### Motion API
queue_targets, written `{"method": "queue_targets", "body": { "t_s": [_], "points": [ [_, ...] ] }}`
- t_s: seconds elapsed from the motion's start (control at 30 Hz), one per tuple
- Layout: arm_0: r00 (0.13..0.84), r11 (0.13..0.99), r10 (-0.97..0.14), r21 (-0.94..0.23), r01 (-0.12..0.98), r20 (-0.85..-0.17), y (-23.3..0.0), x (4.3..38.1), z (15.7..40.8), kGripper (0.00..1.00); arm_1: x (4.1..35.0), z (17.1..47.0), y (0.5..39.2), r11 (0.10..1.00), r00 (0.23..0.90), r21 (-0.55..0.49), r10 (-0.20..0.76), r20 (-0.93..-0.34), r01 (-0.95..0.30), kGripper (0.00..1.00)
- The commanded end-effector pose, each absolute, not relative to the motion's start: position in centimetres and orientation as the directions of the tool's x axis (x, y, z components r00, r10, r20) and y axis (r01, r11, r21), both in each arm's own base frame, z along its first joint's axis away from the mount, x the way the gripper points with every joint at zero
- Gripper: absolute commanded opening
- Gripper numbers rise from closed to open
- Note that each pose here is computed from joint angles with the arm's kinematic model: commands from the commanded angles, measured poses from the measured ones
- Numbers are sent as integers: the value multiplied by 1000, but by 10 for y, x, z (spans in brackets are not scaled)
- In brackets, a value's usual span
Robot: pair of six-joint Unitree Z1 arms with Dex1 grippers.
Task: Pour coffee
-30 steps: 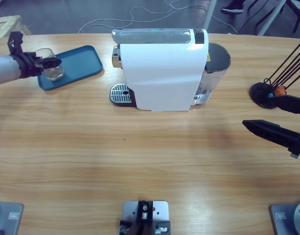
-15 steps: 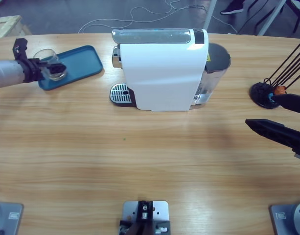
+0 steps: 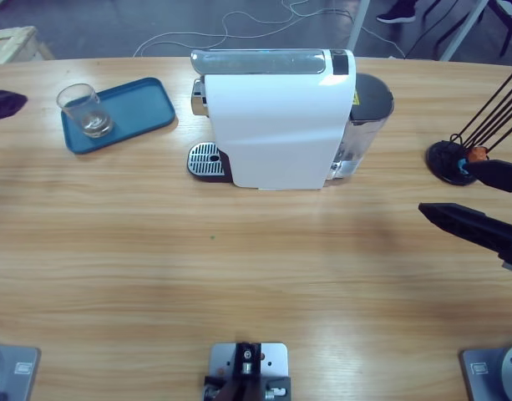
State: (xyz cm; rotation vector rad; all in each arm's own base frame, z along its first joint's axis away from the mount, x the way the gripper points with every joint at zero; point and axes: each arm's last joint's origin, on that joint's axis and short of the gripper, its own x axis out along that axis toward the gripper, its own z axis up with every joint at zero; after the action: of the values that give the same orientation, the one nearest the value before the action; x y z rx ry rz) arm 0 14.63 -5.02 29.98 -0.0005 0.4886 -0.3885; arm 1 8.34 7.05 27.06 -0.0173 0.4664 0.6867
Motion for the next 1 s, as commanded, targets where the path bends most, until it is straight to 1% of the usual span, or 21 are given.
{"method": "queue_targets", "body": {
  "t_s": [0.03, 0.1, 0.23, 0.43, 0.63, 0.8, 0.9, 1.0],
  "points": [
    [585, 746, -589, -98, 658, -558, -85, 111, 270, 991, 81, 260, 70, 766, 654, 128, 612, -444, -630, 1000],
    [576, 744, -577, -82, 663, -579, -91, 120, 262, 991, 82, 260, 71, 765, 650, 130, 612, -451, -631, 1000],
    [544, 729, -581, -90, 678, -606, -100, 131, 252, 991, 84, 259, 73, 766, 646, 129, 608, -462, -629, 1000],
    [523, 715, -593, -102, 691, -612, -102, 132, 250, 991, 88, 257, 76, 769, 637, 128, 600, -484, -626, 1000],
    [512, 714, -588, -104, 692, -626, -103, 133, 246, 991, 90, 256, 77, 772, 635, 127, 594, -494, -623, 1000],
    [509, 712, -590, -107, 694, -627, -104, 133, 246, 991, 93, 253, 80, 772, 621, 130, 588, -518, -623, 1000],
    [511, 711, -593, -107, 695, -623, -104, 133, 246, 991, 93, 252, 81, 766, 612, 136, 595, -521, -629, 1000],
    [502, 710, -590, -109, 696, -633, -107, 137, 243, 991, 93, 251, 82, 759, 600, 142, 602, -526, -636, 1000]
  ]
}}
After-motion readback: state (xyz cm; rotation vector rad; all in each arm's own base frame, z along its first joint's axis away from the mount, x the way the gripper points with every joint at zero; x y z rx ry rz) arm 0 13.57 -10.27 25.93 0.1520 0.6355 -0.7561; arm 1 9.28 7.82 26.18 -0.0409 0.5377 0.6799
